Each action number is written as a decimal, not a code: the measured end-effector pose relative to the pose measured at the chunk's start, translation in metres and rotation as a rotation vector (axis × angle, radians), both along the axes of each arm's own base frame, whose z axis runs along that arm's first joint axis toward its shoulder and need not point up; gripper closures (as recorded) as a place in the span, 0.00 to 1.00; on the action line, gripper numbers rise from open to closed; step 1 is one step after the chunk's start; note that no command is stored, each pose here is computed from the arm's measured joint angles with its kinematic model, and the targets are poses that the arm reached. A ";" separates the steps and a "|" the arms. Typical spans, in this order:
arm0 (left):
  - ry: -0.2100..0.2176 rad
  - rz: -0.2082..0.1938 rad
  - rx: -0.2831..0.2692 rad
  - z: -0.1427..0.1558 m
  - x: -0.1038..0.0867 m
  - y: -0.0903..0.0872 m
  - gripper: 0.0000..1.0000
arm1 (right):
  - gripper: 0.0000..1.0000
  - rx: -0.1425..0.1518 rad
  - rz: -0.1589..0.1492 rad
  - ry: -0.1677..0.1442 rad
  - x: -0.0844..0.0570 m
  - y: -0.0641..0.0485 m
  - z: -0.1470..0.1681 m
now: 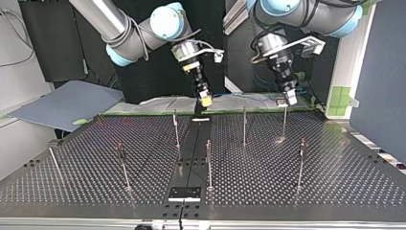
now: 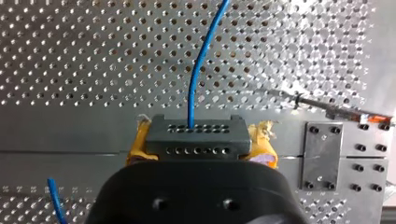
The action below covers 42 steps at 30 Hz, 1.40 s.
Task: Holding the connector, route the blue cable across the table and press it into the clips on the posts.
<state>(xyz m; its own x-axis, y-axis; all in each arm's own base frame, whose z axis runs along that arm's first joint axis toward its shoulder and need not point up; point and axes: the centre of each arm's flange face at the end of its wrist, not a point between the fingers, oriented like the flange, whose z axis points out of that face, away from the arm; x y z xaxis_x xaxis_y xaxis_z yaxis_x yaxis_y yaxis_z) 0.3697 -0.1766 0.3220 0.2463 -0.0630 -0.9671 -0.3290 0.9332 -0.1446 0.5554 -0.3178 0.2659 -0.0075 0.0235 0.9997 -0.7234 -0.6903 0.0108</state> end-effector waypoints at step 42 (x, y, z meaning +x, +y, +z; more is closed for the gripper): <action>-0.097 -0.043 -0.029 0.047 0.070 0.060 1.00 | 1.00 -0.058 0.082 -0.088 0.080 -0.026 0.095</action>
